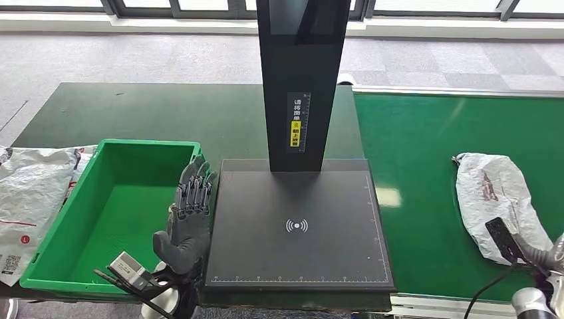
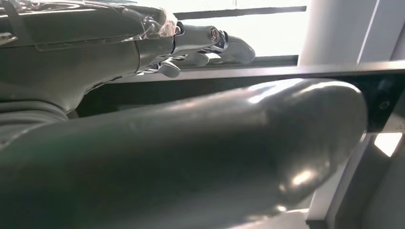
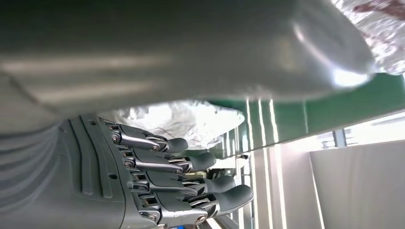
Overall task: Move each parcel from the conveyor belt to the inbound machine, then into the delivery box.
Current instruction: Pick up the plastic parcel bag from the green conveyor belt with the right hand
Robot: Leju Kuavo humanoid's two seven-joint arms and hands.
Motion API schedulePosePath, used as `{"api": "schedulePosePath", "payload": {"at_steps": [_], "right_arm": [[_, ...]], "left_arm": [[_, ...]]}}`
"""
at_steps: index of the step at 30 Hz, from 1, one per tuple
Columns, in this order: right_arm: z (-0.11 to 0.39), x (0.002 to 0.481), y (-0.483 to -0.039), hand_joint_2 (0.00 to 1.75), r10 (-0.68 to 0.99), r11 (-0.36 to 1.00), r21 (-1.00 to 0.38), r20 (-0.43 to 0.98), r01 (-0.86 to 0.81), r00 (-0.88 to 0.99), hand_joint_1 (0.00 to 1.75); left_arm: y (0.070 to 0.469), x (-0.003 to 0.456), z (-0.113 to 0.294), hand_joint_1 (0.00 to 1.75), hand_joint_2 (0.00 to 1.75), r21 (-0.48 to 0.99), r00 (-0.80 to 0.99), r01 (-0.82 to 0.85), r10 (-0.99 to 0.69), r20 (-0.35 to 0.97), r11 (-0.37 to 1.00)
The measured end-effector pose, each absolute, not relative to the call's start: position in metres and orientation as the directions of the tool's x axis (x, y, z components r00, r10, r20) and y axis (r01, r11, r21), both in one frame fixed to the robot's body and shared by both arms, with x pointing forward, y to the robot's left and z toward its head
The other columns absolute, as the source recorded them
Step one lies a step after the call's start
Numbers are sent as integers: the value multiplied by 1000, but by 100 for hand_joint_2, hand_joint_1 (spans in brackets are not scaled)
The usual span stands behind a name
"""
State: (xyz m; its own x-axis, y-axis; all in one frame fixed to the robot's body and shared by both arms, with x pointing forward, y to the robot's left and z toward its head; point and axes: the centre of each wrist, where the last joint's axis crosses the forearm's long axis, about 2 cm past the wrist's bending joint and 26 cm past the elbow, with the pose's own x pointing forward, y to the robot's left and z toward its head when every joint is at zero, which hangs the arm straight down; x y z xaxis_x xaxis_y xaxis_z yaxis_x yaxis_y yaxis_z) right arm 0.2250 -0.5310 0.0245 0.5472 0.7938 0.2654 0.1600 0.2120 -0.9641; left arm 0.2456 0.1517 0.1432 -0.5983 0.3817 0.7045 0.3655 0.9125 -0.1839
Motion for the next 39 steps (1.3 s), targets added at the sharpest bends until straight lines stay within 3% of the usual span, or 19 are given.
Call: {"api": "schedulePosePath", "payload": {"at_steps": [29,35,39], "right_arm": [[18,229,-528,175,758,262,-964,240,54,607,0],[-5,207,-516,175,744,400,-905,226,-148,629,0],[-13,203,-505,175,752,428,-885,236,-185,615,0]], "left_arm": [[147,256,134,0,0,-178,-556,410,400,729,895],[145,258,126,0,0,-168,-527,428,396,752,888],[144,257,123,0,0,-163,-519,432,393,759,887]]}}
